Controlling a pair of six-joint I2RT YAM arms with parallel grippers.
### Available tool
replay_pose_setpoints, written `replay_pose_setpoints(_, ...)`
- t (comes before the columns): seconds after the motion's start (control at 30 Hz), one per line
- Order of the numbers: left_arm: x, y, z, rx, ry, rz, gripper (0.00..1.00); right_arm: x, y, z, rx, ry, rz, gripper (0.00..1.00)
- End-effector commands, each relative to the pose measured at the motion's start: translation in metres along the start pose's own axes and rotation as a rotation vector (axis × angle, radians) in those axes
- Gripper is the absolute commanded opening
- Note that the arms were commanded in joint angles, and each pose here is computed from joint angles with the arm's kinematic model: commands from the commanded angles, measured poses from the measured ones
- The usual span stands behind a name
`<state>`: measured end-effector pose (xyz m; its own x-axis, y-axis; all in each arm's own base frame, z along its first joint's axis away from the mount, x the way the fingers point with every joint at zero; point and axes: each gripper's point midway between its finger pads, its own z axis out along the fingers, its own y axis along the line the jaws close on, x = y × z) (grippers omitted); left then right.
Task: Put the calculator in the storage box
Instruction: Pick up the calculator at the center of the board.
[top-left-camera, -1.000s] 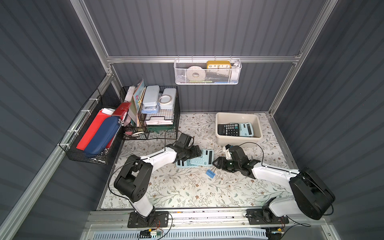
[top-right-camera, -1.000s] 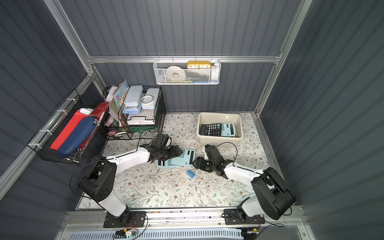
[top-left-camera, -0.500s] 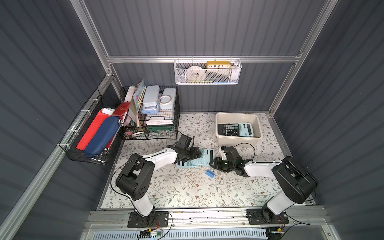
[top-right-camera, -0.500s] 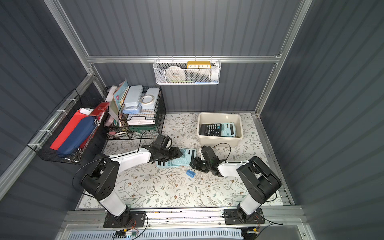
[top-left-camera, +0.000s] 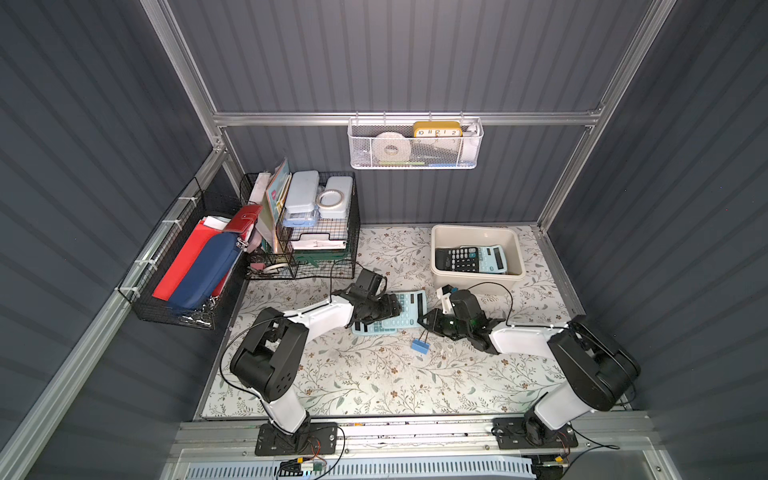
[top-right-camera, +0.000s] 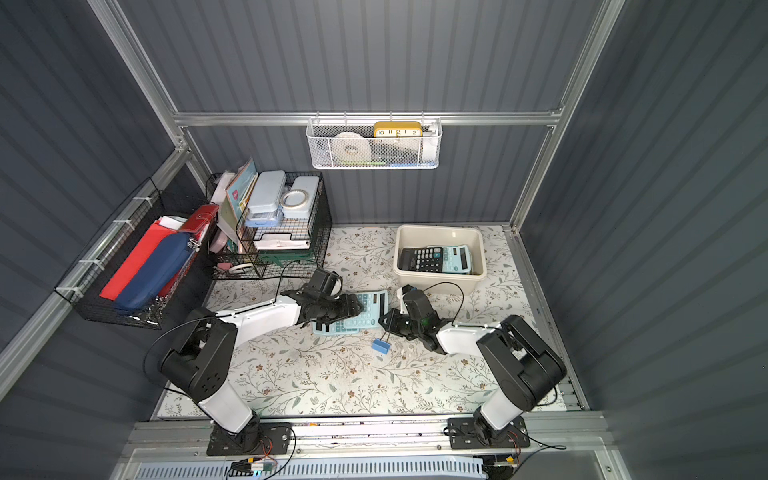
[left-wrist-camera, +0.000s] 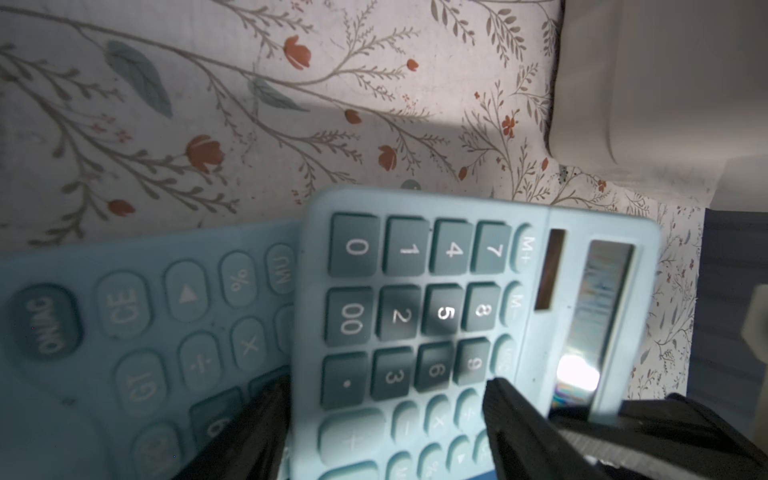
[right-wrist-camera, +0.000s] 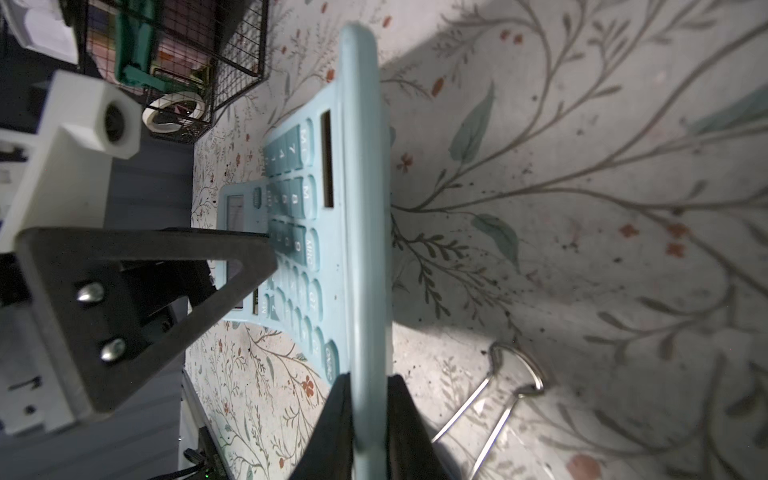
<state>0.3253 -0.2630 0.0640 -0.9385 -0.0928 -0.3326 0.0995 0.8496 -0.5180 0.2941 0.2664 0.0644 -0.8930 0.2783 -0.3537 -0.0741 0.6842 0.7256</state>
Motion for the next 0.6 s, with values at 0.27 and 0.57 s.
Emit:
replay_pose_setpoints(0.27,-0.038,-0.033,-0.074,0.014,-0.176,0.012,0.84,-0.004,0.006,-0.06,0.071,-0.088,-0.048,0.0)
replay_pose_setpoints(0.57,-0.05,-0.034,-0.132,-0.025,-0.311,-0.028,0.99,-0.017,0.034,-0.126,0.069,-0.183,-0.116,0.0)
